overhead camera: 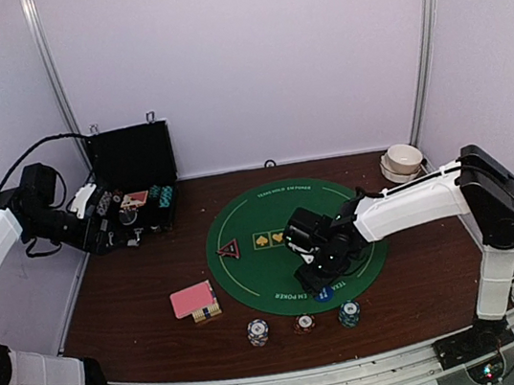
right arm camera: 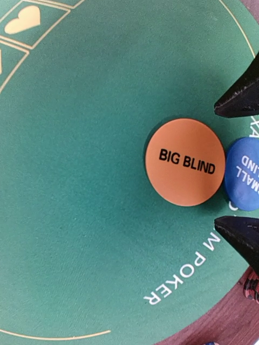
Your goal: Distribute texas hold em gaming equipment
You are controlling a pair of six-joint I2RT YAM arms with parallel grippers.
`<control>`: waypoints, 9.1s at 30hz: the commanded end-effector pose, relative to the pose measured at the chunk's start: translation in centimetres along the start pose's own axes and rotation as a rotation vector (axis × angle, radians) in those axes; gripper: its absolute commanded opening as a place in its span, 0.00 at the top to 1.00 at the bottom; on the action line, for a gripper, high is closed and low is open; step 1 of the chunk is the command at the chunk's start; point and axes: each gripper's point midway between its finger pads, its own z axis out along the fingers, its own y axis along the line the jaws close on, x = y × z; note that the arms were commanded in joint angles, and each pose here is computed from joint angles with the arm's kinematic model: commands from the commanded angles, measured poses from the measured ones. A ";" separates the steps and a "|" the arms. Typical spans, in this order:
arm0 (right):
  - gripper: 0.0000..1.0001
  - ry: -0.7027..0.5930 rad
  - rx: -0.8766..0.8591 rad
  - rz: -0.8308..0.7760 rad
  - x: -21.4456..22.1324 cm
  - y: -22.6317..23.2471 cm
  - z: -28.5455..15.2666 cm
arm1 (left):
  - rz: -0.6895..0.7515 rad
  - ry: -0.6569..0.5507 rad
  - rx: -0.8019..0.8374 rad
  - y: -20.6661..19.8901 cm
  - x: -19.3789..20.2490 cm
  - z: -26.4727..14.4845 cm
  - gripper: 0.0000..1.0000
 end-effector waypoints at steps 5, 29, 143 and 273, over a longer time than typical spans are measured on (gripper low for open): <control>0.46 0.001 -0.010 0.014 -0.2 0.7 1.5 | 0.022 -0.026 0.015 -0.4 -1.1 -0.6 0.02; 0.66 -0.137 0.068 0.253 -11.7 -5.1 5.2 | 0.027 -0.029 0.010 -0.5 -1.1 -0.7 0.02; 0.19 -0.078 0.039 -0.002 1.0 -4.8 -7.9 | 0.051 0.022 -0.015 -0.4 0.1 -1.1 0.02; 0.31 -0.155 0.158 0.252 -21.9 -17.1 7.7 | 0.091 0.030 -0.002 -0.9 0.7 -1.4 0.03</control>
